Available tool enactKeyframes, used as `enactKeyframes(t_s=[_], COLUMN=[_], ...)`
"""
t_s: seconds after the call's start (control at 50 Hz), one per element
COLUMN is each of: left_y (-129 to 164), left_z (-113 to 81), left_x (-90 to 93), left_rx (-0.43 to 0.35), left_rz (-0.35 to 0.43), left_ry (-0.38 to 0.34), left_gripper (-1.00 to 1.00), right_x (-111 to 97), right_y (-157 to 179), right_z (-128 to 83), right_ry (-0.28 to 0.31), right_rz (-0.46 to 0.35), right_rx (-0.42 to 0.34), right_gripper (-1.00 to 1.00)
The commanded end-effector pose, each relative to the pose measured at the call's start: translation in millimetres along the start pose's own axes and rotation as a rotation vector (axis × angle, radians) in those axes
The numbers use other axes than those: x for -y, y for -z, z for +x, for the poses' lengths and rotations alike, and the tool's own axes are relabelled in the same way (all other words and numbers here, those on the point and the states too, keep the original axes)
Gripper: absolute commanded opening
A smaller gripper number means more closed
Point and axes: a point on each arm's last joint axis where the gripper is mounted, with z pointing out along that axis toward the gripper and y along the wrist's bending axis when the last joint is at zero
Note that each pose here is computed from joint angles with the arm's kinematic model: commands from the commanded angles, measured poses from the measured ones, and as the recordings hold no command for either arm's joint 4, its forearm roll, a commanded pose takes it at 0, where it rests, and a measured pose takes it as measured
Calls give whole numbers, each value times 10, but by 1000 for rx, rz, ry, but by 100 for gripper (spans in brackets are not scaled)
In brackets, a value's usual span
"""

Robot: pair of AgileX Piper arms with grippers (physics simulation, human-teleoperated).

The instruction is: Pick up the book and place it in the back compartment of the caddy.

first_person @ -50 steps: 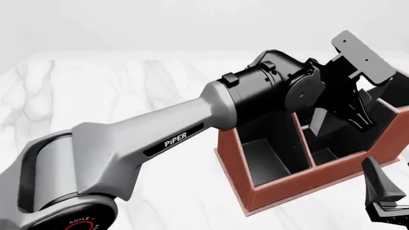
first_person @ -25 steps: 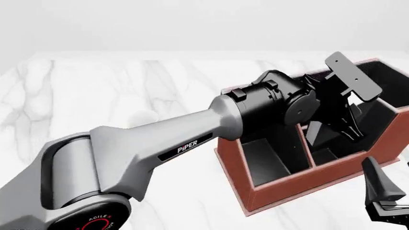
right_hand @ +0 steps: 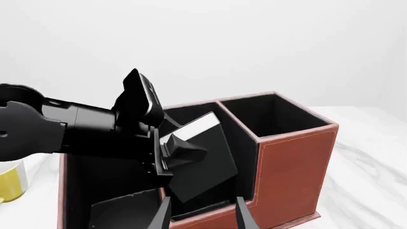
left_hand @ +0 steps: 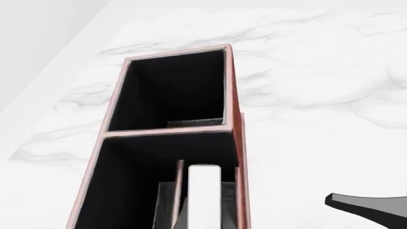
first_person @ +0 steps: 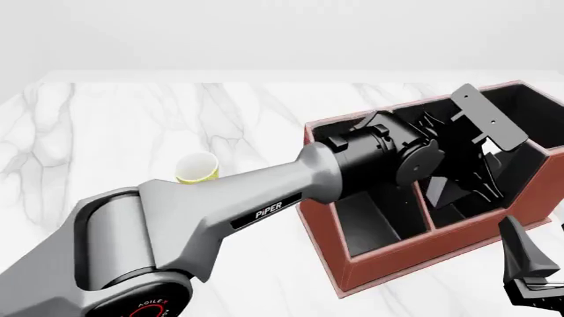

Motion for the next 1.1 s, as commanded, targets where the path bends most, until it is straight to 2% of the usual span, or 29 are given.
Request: enactKeyframes(t_s=[0.02,0.1,0.22,0.42,0.72,0.8,0.88,0.96,0.98,1.06,1.1], left_y=[-93,-152,-206,-274,-330,-360,-445,-476,-474,-454,-463], left_z=[47,106,142,189,210,236,297,334,339,343,350], left_x=[-116,-197,-159,-223,-131,-149,-284,-271,-284,-238,-301], left_rx=[4,-4,-18,-11,-8,-12,-22,-37,-36,-35,-33], left_rz=[-24,-37,-29,-42,-29,-32,-52,-48,-50,-44,-54], left_ry=[-11,-8,7,34,36,40,42,49,52,68,68], left_gripper=[-100,-100,-100,-100,-100,-100,-100,-100,100,100,100], right_x=[0,0,1,1,1,1,2,2,2,2,2], right_y=[-1,3,4,12,29,29,30,31,31,31,31], right_z=[-1,3,5,8,14,14,15,16,15,15,15], right_ry=[-1,-2,-4,-7,-8,-10,-11,-9,-9,-9,-8], right_rz=[-1,0,1,2,2,2,2,2,3,3,3], right_rx=[0,0,-1,-3,-4,-5,-5,-5,-5,-4,-4], right_gripper=[100,100,100,100,100,100,100,100,100,100,100])
